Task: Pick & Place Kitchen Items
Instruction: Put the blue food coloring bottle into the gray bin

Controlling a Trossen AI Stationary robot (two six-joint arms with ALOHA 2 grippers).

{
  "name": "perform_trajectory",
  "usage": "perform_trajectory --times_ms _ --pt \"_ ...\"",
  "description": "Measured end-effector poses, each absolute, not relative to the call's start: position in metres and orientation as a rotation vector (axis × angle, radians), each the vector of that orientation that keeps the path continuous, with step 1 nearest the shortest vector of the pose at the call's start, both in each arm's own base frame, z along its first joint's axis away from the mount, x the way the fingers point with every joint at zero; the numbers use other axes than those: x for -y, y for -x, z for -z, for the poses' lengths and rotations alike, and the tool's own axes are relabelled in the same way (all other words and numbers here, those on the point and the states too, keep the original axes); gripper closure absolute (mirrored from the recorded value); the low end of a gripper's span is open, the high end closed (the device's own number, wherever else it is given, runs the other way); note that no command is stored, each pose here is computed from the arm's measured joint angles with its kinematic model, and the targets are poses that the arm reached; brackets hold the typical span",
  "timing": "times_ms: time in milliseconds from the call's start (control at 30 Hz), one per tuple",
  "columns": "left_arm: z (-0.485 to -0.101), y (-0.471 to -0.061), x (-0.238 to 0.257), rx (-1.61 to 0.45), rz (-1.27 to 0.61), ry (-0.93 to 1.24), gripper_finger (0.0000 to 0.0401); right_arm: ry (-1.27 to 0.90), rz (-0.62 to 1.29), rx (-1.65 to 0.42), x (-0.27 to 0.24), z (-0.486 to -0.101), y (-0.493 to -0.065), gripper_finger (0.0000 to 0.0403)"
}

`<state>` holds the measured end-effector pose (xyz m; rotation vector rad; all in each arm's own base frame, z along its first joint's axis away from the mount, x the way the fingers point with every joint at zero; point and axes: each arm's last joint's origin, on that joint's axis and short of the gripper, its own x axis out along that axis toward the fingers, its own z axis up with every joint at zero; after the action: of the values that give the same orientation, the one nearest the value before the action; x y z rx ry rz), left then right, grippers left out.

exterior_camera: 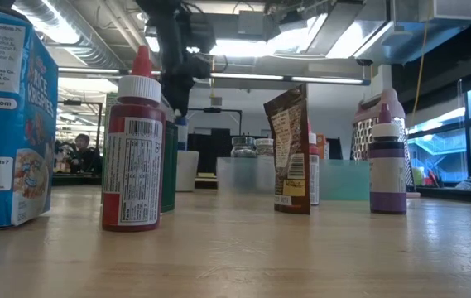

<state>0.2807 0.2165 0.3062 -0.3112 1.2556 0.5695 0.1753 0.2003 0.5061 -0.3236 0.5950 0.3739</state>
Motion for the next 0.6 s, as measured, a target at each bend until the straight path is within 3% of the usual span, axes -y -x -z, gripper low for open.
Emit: perform_trajectory --times_ms 367,600 --pt "-0.257 -0.272 -0.227 -1.286 -0.612 0.331 0.0287 0.347 -0.319 -0.57 -0.188 -0.512 -0.168 0.007" --pt "-0.25 -0.273 -0.229 -1.265 -0.622 0.312 0.0287 0.36 -0.306 -0.568 -0.186 -0.512 -0.17 0.007"
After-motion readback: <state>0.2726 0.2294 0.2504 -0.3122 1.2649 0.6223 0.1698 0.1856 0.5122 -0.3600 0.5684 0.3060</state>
